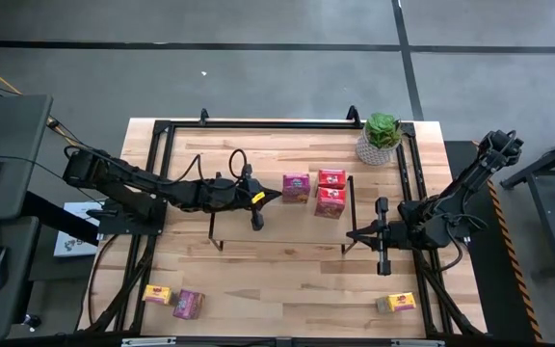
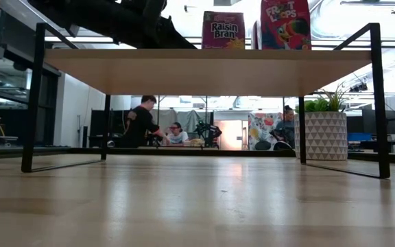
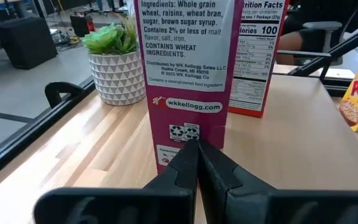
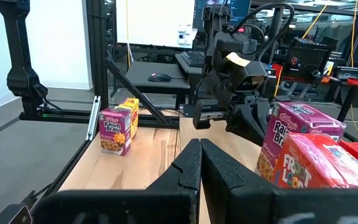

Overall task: Stack cereal on shelf
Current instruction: Adjust the cereal boxes on the shelf, then put the right yellow cereal box on the shelf

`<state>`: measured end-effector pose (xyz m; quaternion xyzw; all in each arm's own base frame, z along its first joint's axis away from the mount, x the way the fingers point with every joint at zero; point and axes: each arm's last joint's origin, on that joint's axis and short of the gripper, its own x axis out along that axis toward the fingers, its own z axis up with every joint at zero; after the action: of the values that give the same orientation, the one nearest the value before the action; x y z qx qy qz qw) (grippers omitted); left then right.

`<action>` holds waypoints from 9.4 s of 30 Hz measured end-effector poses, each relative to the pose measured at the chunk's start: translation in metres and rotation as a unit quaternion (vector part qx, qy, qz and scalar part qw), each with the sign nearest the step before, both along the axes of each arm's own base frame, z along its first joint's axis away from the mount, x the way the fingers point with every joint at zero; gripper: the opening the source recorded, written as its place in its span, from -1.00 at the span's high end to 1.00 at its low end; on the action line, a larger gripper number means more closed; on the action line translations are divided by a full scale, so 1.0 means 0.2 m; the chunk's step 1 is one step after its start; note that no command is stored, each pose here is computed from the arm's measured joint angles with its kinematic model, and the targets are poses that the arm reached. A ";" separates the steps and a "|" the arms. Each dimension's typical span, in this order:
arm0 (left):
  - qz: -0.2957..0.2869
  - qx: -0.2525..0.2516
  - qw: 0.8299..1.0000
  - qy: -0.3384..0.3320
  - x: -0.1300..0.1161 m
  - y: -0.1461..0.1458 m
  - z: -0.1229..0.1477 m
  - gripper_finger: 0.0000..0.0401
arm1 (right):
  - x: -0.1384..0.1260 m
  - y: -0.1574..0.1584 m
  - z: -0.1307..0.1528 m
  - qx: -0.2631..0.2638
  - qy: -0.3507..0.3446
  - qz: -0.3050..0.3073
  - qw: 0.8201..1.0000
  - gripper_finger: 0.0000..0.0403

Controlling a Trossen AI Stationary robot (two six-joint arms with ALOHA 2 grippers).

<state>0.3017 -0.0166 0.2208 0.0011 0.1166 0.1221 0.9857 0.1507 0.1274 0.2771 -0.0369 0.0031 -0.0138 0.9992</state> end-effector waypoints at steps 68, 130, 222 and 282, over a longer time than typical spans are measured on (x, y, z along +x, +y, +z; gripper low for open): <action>-0.084 0.042 0.975 -0.204 -0.84 -0.10 0.34 1.00 | 0.32 0.07 0.10 0.014 -0.116 0.132 0.984 0.45; -0.085 0.043 0.975 -0.199 -0.84 -0.10 0.34 1.00 | 0.05 0.68 0.04 0.140 0.677 -0.048 0.721 -0.51; -0.086 0.043 0.977 -0.193 -0.84 -0.11 0.33 1.00 | -0.03 0.78 -0.14 -0.015 0.692 -0.064 0.719 -0.51; -0.086 0.044 0.977 -0.192 -0.84 -0.11 0.33 1.00 | 0.02 0.84 -0.25 -0.092 0.699 -0.004 0.709 -0.51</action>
<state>0.1337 -0.0377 0.2865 0.0315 -0.0809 0.0399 0.9954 0.1541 0.2952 0.2273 -0.1277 0.6995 0.0120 0.7030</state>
